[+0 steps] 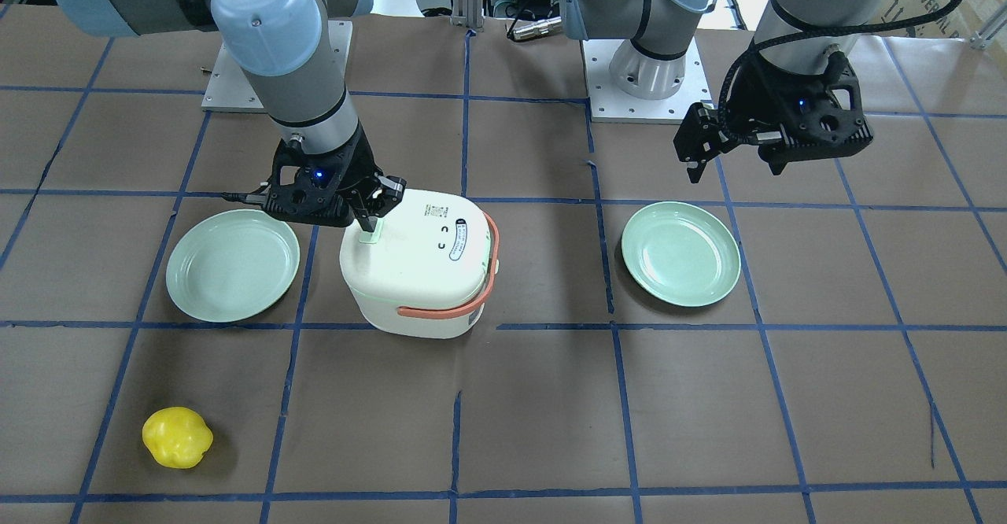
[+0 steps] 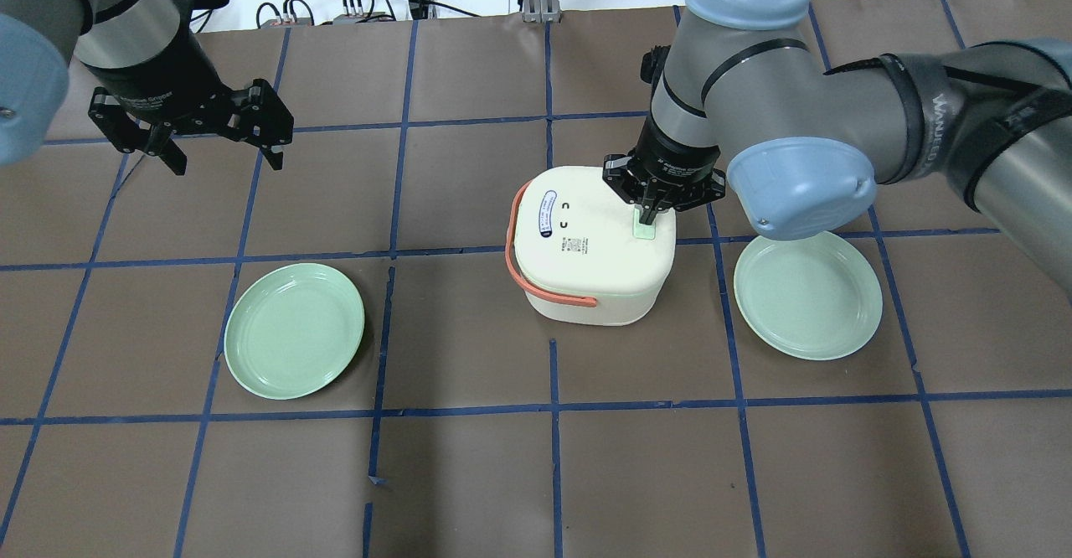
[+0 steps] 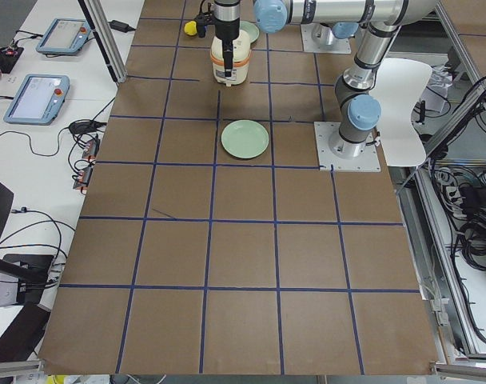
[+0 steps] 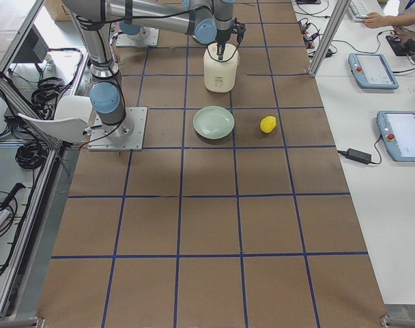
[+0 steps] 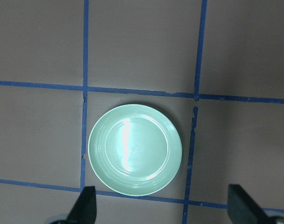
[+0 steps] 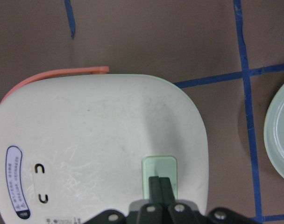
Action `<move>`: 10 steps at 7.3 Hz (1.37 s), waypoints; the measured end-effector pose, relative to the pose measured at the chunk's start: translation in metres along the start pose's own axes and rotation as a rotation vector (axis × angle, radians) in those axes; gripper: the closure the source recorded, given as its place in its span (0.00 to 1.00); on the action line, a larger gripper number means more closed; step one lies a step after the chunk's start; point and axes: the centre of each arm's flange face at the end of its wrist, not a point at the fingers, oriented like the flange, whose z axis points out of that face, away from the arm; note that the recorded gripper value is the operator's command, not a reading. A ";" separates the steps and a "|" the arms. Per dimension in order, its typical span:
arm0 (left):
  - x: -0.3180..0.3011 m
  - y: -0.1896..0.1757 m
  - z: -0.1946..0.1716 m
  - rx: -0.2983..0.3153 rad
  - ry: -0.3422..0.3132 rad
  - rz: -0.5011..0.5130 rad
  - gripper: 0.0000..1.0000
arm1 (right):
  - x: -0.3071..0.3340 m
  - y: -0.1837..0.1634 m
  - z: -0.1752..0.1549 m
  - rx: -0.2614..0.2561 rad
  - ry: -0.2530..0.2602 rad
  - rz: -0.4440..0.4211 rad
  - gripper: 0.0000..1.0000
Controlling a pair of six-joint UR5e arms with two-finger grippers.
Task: Press rice cooker button
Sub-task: 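Press down on the green lid button with the right gripper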
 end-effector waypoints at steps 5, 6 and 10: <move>0.000 0.000 0.001 -0.001 0.000 0.000 0.00 | 0.001 0.002 0.009 -0.007 0.001 -0.005 0.92; 0.000 0.000 0.001 -0.001 0.000 0.000 0.00 | 0.001 0.002 0.011 -0.011 0.001 -0.003 0.92; 0.000 0.000 0.000 0.000 0.000 0.000 0.00 | 0.000 0.000 0.014 -0.013 -0.004 0.001 0.86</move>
